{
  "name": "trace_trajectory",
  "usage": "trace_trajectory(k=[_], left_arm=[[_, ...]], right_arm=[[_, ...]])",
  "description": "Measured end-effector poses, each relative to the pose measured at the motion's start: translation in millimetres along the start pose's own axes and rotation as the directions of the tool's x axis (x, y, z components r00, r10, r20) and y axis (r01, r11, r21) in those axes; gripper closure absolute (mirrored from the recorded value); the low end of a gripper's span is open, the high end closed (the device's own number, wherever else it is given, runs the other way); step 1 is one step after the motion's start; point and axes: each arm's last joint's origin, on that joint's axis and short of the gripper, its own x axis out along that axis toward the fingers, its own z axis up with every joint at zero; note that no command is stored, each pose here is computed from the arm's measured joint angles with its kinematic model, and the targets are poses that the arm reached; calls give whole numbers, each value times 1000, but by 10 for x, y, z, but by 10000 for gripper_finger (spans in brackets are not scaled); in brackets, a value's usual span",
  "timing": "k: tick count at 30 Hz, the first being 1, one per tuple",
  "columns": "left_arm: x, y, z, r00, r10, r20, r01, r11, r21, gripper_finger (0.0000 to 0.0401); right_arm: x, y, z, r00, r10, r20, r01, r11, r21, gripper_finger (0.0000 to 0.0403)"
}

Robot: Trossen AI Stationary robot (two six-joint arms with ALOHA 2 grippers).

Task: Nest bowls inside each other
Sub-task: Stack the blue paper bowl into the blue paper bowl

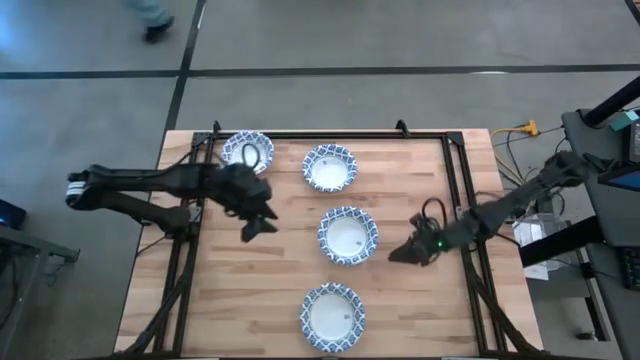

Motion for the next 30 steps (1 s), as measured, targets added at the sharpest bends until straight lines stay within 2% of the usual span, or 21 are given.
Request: trace_trajectory(k=[4, 9, 16, 23, 26, 30], left_arm=[[-50, 51, -309, 1000, 6, -8, -7, 1000, -12, 196], [-58, 169, -589, 1000, 10, -15, -11, 994, -106, 196], [-123, 228, -780, 1000, -9, 5, 9, 995, -104, 196], [-279, 180, -862, 995, -69, 67, 73, 995, -64, 196], [-343, 171, -877, 992, -83, 96, 88, 995, -52, 196], [-402, 165, -897, 988, -95, 120, 100, 994, -43, 196]], right_arm=[[167, -89, -330, 996, 9, 93, -19, 995, 101, 188], [498, -38, -681, 993, -111, 37, 102, 977, 190, 188], [1044, 19, -1015, 978, -205, -38, 207, 943, 261, 188], [1390, 2, -1214, 964, -260, -57, 265, 917, 297, 188], [1460, -62, -1238, 939, -341, -56, 341, 890, 301, 188], [1537, -54, -1214, 923, -381, -51, 378, 875, 302, 188]])
